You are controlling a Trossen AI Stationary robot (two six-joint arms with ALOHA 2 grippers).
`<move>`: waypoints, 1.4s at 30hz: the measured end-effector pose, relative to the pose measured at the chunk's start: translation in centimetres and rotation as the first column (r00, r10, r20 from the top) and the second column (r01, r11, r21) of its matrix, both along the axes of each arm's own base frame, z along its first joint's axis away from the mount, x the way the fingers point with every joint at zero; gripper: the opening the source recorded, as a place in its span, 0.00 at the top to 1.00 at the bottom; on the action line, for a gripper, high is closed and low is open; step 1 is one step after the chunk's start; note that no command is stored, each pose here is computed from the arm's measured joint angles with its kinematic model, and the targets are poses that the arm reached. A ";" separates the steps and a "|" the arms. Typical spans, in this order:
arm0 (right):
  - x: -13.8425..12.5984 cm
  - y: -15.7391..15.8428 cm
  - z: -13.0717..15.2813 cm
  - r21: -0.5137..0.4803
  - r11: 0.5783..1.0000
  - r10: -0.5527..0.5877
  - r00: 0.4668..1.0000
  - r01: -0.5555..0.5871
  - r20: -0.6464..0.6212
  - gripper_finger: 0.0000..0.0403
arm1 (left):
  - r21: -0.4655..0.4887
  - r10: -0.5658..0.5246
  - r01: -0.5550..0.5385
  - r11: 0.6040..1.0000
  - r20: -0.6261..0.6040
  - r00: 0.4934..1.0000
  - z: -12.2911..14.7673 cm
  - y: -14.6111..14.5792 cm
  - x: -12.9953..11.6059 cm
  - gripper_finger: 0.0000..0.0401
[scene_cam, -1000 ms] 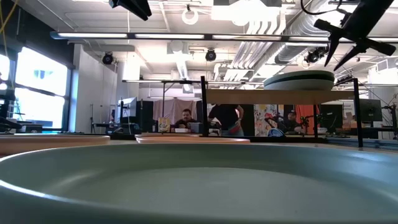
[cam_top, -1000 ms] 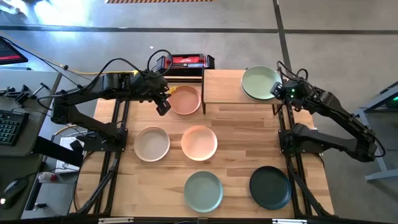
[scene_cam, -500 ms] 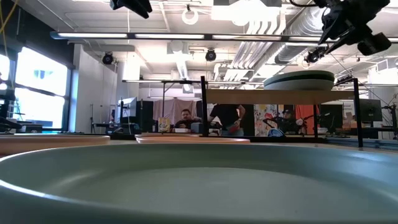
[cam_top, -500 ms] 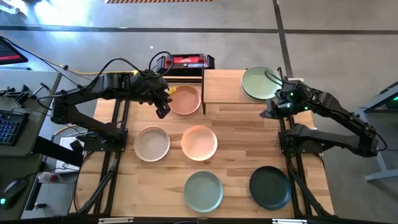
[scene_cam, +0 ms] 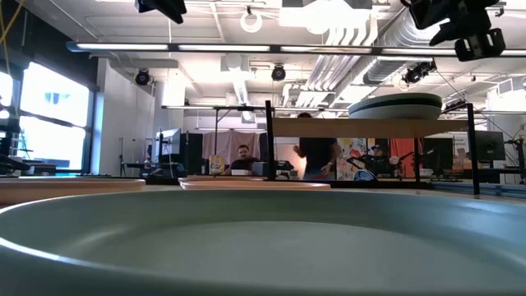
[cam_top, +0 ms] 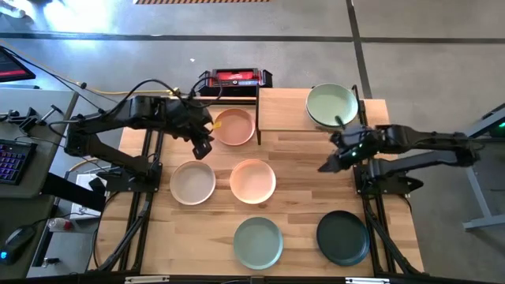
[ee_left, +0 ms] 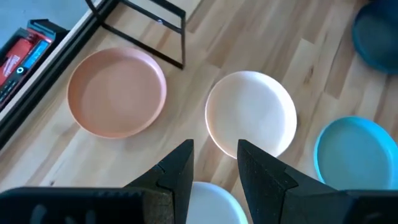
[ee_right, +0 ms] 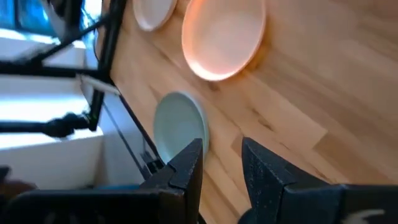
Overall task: Place and stack plates onto a shelf
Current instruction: Stack the dark green plate on top of the light green plate on the shelf
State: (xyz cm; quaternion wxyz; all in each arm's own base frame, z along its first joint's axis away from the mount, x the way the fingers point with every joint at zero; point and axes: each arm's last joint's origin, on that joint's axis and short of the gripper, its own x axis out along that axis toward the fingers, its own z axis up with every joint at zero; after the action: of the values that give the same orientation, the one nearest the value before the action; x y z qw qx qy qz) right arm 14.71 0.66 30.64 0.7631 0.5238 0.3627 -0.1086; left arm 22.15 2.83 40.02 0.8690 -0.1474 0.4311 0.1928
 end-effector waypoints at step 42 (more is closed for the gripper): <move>5.3 13.3 -10.6 -0.229 0.422 0.739 0.479 -0.877 -0.473 0.77 | -0.159 0.216 -0.217 0.963 -0.029 0.976 -2.2 -3.4 3.2 0.72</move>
State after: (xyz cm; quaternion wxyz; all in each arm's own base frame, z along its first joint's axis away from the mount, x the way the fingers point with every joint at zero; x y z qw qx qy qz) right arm 20.00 13.94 20.02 0.7497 0.0681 0.6473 0.1198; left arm 25.37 -0.58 37.84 0.8256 -0.2626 0.4314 0.2518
